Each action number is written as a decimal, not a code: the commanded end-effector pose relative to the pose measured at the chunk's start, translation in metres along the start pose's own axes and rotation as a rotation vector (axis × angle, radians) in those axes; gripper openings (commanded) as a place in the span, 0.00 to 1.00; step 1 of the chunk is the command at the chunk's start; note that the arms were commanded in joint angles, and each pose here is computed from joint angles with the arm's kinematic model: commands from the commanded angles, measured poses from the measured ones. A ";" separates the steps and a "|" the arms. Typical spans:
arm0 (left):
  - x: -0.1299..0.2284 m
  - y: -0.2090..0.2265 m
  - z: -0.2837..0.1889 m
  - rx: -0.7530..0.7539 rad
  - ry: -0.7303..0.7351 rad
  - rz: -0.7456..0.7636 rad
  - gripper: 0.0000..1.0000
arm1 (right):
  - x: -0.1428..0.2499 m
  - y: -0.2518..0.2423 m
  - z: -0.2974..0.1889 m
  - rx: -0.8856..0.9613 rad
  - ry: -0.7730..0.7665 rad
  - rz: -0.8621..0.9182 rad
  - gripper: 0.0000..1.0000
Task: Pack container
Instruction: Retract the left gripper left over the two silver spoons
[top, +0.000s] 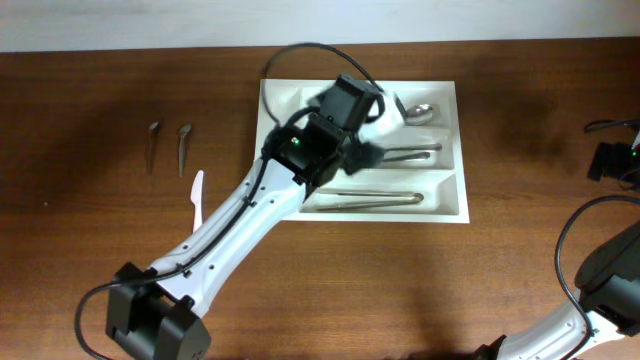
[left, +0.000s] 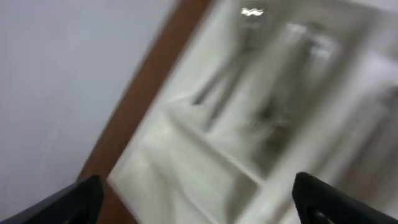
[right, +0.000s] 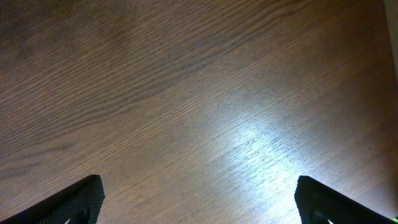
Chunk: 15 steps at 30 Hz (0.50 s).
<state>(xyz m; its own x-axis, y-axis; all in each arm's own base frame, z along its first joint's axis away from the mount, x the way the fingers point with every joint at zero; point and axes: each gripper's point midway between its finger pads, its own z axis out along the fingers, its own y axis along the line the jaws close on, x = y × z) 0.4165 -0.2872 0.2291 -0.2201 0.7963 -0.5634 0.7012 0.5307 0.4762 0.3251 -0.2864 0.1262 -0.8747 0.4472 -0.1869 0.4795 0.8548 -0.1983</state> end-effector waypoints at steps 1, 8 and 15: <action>0.042 0.077 -0.003 -0.282 0.084 -0.478 0.99 | 0.001 0.001 0.000 -0.002 0.002 0.007 0.99; 0.132 0.184 -0.021 -0.398 0.148 -0.782 0.99 | 0.001 0.001 0.000 -0.002 0.002 0.006 0.99; 0.223 0.227 -0.042 -0.392 0.320 -0.978 0.99 | 0.001 0.001 0.000 -0.002 0.002 0.007 0.99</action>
<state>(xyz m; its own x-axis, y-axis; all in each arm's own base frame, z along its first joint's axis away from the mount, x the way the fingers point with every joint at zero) 0.4949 0.0032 0.2531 -0.7336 0.0941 -0.6730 -0.0804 0.9714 0.2235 0.3253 -0.2865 0.1263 -0.8744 0.4475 -0.1877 0.4799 0.8546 -0.1984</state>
